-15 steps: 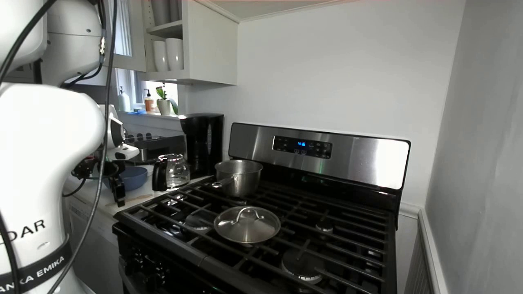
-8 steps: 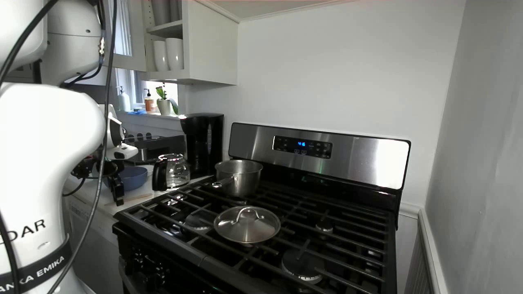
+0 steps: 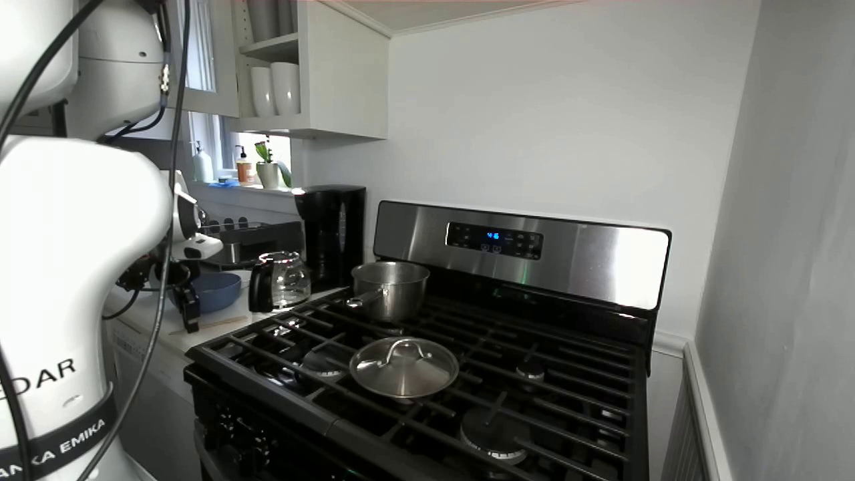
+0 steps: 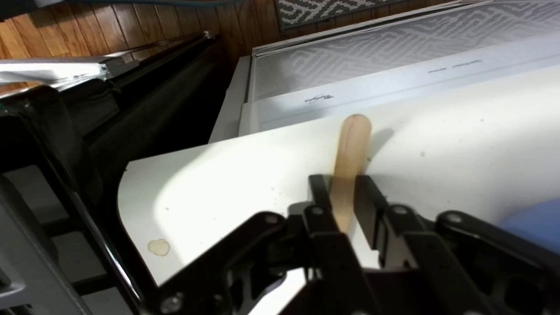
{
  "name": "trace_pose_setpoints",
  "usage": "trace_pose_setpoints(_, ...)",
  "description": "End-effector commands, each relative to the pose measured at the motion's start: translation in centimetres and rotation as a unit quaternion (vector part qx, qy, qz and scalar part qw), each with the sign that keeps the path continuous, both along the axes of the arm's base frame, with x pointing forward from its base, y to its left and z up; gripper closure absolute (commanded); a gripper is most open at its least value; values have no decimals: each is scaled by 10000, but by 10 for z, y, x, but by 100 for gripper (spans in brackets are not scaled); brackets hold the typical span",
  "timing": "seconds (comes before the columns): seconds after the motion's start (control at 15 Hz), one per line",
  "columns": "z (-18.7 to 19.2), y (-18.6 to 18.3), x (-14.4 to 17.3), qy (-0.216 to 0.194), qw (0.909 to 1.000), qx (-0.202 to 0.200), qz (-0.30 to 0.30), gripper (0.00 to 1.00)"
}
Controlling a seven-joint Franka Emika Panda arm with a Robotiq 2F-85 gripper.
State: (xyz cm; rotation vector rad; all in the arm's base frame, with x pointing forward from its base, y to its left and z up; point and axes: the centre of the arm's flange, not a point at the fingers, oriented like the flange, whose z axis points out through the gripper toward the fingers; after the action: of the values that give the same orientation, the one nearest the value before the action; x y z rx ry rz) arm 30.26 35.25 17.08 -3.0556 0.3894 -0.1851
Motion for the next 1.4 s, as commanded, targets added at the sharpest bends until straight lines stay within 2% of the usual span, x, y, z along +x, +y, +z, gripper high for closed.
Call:
trace_pose_setpoints(0.0,-10,15,-1,-20,10000,20,5,93)
trace_pose_setpoints(0.13,-9,18,-1,-39,10000,39,18,100)
trace_pose_setpoints(1.33,23,16,-9,-145,9994,205,-258,100)
